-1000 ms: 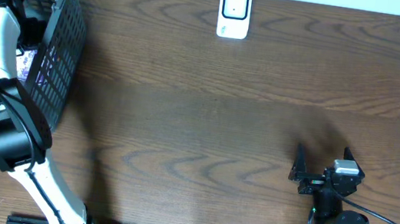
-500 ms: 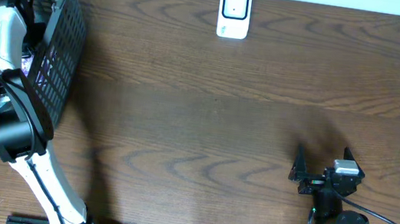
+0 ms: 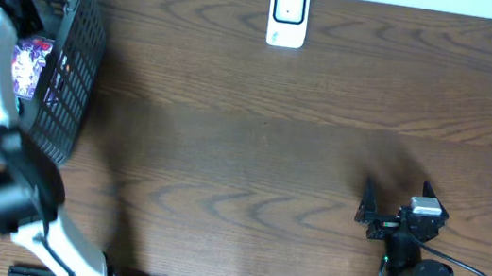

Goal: Scan the item barcode
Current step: 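Reach the left gripper into the basket and grasp the purple package, then carry the purple package to the scanner and set it down beside it, then reach the left gripper into the basket and grasp the green packet, then move the green packet past the scanner and release it on the table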

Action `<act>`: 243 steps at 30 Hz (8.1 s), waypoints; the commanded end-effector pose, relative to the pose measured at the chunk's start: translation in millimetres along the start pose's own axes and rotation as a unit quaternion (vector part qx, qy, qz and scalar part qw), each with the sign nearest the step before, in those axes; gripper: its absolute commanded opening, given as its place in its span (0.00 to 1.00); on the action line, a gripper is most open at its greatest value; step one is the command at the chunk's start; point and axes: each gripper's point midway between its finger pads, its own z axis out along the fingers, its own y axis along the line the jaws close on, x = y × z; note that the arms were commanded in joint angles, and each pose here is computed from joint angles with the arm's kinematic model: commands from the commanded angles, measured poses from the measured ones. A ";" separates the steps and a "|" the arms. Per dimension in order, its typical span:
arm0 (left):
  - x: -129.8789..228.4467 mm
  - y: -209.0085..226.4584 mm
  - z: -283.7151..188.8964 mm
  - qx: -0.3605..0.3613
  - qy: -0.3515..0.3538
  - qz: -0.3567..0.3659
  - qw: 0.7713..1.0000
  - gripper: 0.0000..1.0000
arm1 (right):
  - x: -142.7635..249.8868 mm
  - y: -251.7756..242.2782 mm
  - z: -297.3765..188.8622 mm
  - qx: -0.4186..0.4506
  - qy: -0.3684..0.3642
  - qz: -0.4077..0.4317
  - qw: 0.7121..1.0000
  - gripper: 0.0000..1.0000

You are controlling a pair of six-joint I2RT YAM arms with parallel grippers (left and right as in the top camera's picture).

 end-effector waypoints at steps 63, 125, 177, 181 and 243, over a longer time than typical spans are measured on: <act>62.8 -13.3 64.6 0.048 0.125 -0.001 0.991 0.07 | 0.8 -0.4 -0.1 0.001 0.001 -0.005 1.000 0.99; 261.4 -436.3 -160.1 0.331 0.067 0.199 0.920 0.69 | 1.1 -0.4 -0.1 0.001 0.001 -0.005 1.000 0.99; 131.3 110.0 28.2 -0.093 0.145 0.180 0.969 0.63 | 0.9 -0.4 -0.1 0.001 0.001 -0.005 1.000 0.99; 146.6 114.1 41.6 -0.088 0.150 0.229 0.958 0.63 | 0.9 -0.4 -0.1 0.001 0.001 -0.005 1.000 0.99; 24.4 -214.0 -291.4 0.429 -0.256 -0.006 0.866 0.07 | 0.9 -0.4 -0.1 0.001 0.001 -0.005 1.000 0.99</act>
